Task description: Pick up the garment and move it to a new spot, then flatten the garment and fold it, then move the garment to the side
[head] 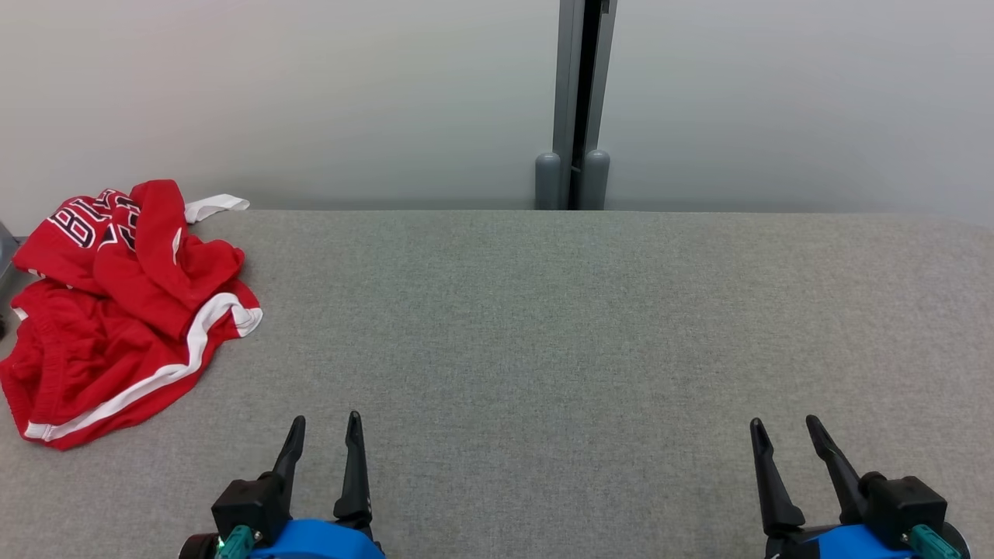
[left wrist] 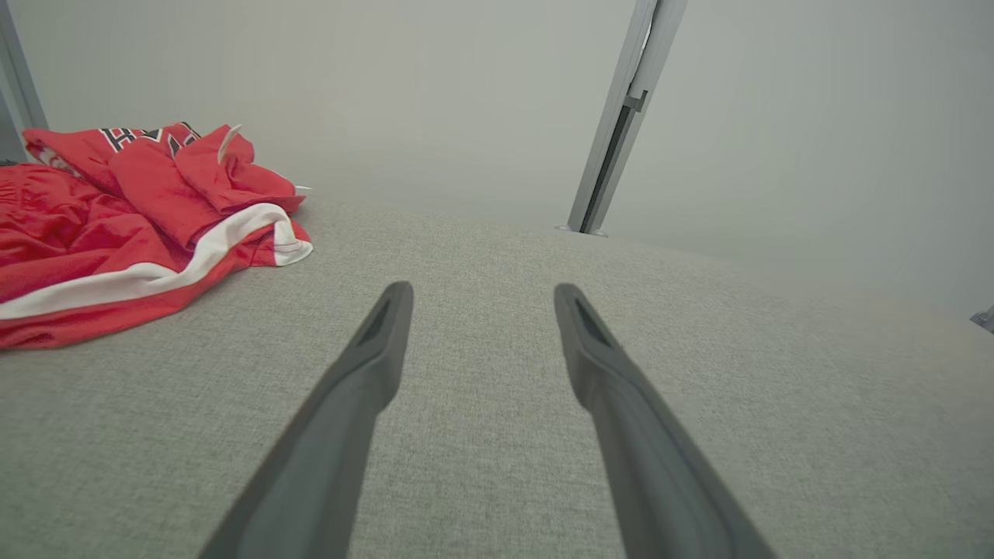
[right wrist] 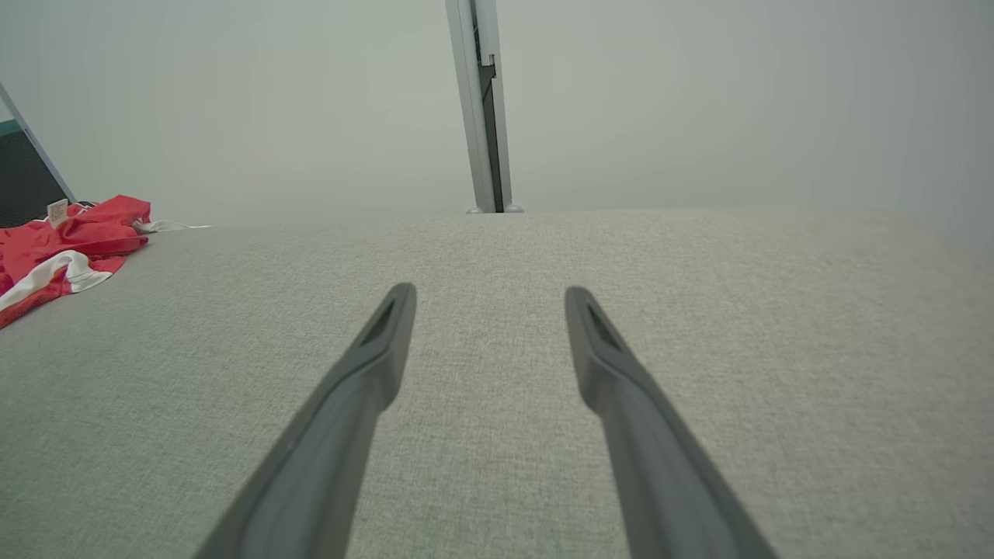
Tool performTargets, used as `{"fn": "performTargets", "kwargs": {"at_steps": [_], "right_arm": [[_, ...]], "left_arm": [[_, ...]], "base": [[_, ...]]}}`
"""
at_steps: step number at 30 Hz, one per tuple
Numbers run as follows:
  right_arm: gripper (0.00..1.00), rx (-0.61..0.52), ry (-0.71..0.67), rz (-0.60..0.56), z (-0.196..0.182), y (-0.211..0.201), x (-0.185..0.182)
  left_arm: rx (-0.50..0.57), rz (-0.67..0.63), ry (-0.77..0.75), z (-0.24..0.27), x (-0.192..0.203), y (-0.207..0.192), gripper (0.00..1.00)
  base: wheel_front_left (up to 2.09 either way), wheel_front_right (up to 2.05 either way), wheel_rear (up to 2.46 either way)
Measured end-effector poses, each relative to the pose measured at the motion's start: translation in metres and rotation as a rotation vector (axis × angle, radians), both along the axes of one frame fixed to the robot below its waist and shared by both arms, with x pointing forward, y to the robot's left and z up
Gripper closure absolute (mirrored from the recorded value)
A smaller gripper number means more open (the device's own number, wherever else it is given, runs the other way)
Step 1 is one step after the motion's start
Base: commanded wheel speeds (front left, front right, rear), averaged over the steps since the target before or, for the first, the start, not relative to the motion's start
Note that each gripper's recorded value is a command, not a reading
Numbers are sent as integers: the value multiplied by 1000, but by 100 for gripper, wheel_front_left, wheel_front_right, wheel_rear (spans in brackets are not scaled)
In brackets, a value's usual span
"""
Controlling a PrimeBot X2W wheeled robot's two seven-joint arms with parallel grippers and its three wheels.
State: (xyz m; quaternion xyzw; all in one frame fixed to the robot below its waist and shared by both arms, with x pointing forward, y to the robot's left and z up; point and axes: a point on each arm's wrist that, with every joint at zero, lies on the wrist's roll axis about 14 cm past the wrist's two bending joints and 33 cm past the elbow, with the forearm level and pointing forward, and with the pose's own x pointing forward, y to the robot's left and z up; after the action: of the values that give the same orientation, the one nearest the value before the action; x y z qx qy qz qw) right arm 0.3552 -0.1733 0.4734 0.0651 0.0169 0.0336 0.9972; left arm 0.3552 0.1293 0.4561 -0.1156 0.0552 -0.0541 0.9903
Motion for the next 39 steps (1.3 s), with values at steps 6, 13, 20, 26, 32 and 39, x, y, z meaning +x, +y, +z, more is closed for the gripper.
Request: {"fn": "performTargets", "kwargs": {"at_steps": [6, 13, 20, 26, 32, 39], "right_arm": [[0, -40, -11, 9, 1, 1, 0], [0, -85, -22, 21, 2, 2, 0], [0, -87, -18, 20, 1, 2, 0], [0, -84, -15, 20, 0, 2, 0], [0, -82, -12, 22, -1, 2, 0], [0, -83, -16, 47, 0, 10, 6]], "left_arm": [[27, -13, 0, -3, -2, -2, 0], [64, -33, -1, -7, -3, -6, 0], [64, -33, 13, -11, -4, -5, 0], [63, -33, 15, -11, -2, -5, 0], [61, -32, 21, -13, -3, -5, 0], [56, -1, 18, -11, -5, 4, 0]], "base": [[0, 0, 0], [0, 0, 0], [0, 0, 0], [0, 0, 0], [0, 0, 0], [0, 0, 0]]}}
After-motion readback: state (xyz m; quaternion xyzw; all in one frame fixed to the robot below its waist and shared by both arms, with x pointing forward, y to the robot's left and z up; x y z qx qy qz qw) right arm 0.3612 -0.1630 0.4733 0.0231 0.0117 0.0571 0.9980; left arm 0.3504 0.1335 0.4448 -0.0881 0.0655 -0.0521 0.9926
